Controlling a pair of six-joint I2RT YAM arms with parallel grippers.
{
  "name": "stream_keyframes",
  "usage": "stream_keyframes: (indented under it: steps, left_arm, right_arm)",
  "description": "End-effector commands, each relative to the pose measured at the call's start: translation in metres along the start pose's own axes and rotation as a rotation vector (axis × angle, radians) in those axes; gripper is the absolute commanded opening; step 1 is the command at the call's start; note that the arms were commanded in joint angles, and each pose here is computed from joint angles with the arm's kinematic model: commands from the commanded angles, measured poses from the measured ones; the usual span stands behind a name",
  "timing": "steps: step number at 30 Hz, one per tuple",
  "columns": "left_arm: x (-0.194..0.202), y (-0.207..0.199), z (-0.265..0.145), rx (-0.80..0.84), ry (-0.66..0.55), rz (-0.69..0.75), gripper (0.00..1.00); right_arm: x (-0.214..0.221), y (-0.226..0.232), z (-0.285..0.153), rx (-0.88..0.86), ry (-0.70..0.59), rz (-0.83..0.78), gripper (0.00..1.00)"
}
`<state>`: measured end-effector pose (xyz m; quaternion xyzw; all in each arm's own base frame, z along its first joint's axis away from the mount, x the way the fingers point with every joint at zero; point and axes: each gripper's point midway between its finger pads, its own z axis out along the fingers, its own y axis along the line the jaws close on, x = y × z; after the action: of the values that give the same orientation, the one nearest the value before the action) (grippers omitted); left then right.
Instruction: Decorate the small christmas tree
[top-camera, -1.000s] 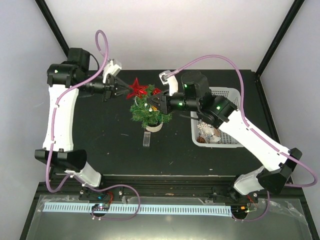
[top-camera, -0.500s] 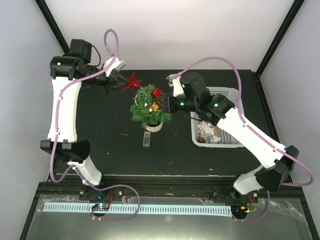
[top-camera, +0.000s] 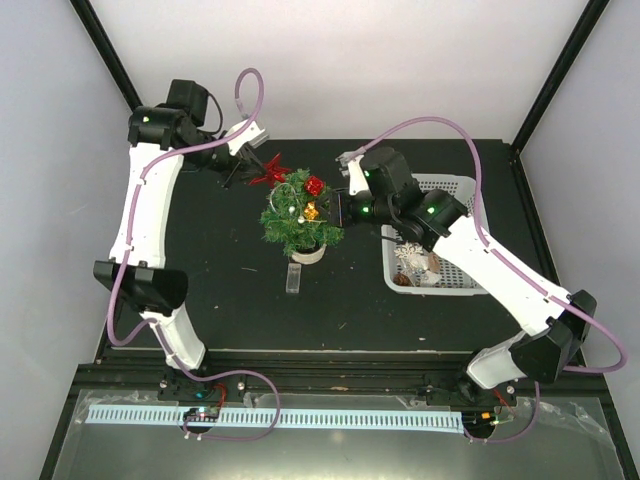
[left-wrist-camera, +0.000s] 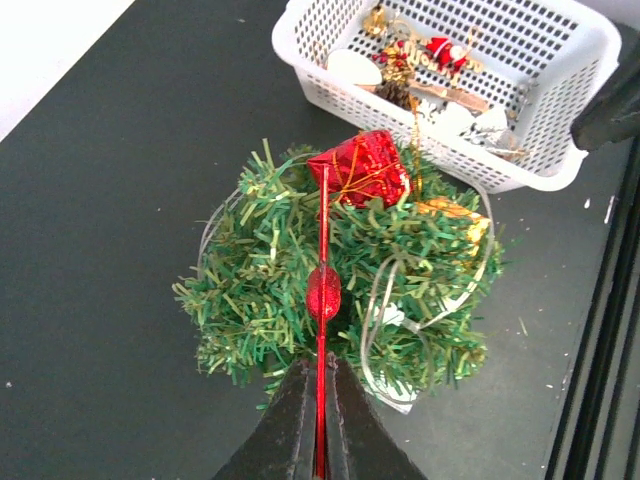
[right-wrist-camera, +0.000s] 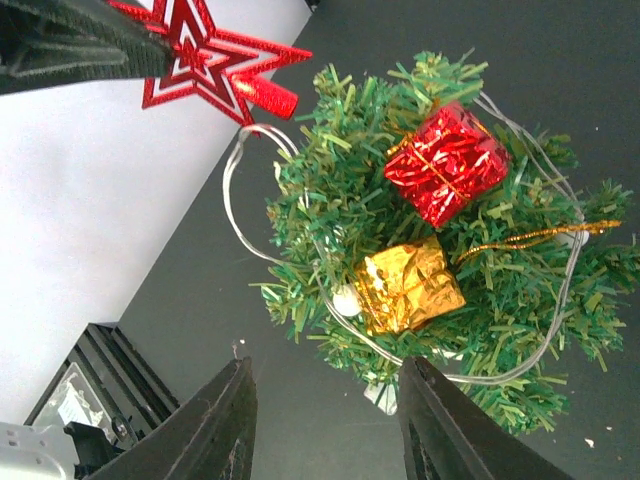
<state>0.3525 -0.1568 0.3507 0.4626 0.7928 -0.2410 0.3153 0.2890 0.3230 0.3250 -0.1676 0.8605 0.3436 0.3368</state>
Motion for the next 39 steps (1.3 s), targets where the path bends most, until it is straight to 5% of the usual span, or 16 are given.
stream_keyframes:
  steps: [1,30,39]
  left_arm:
    - [-0.003,0.011,0.006,-0.048,0.015,0.047,0.02]
    - [-0.006,-0.019,0.053,0.011,0.115,0.146,0.02]
    - [-0.017,-0.008,0.048,-0.096,0.103,0.161,0.02]
  right_arm:
    - [0.000,-0.002,-0.005,0.001,-0.017,0.015,0.41]
    - [0.014,-0.016,0.000,0.007,0.008,0.048,0.41]
    - [0.014,-0.017,-0.001,0.004,0.006,0.052,0.41]
